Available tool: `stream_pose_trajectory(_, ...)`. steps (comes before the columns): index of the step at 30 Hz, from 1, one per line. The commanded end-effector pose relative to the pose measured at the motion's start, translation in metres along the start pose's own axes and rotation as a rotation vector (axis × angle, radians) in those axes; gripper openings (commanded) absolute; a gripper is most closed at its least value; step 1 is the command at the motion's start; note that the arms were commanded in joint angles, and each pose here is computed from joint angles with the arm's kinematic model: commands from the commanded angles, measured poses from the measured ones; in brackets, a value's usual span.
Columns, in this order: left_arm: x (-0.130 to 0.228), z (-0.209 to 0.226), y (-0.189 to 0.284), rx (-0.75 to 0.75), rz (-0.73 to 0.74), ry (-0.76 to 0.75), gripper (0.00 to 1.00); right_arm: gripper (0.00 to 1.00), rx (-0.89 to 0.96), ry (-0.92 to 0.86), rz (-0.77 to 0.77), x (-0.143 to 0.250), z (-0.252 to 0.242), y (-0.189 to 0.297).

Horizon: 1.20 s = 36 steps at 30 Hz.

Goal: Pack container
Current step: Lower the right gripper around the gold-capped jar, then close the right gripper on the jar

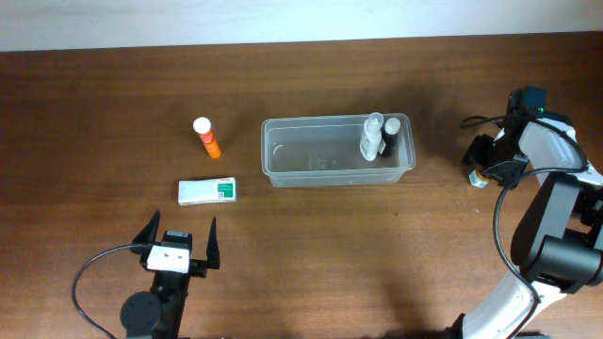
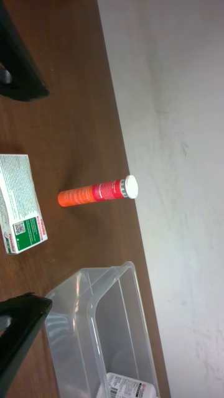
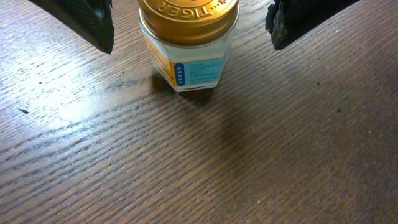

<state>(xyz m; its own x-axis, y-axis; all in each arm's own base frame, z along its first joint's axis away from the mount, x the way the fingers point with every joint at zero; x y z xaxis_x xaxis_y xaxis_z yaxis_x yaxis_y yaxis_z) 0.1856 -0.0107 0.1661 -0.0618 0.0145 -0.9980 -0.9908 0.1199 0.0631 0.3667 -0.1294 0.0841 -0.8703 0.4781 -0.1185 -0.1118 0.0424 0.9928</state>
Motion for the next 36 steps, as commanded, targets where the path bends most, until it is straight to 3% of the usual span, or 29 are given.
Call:
stream_pose_trajectory(1,0.002,0.002,0.0,-0.01,-0.002,-0.016,0.99,0.73,0.022,0.002,0.011,0.002,-0.002,-0.005)
stream_pose_trajectory(22,0.002,0.002,0.0,-0.01,-0.002,-0.016,0.99,0.73,0.03,0.003,0.04,0.003,-0.002,-0.021)
stream_pose_trajectory(27,0.002,0.002,0.0,-0.01,-0.002,-0.016,0.99,0.6,0.03,0.002,0.036,0.003,-0.002,-0.021)
stream_pose_trajectory(36,0.002,0.002,0.0,-0.01,-0.002,-0.016,0.99,0.55,0.03,0.002,0.035,0.002,-0.002,-0.021)
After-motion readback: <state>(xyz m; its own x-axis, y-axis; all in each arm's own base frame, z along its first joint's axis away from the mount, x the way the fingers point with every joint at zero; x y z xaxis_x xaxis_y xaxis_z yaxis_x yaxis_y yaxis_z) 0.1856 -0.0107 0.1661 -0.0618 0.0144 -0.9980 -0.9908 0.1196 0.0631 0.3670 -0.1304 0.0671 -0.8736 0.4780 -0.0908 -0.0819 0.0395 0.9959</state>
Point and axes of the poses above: each gripper's point midway between its finger pads, its own y axis back along the fingers, its own z axis along the line the jaws close on, x = y × z, the point moved 6 cm from there along y, back along the fingers, and after that the axes turned 7 degrees about y, right-handed, at the moved point
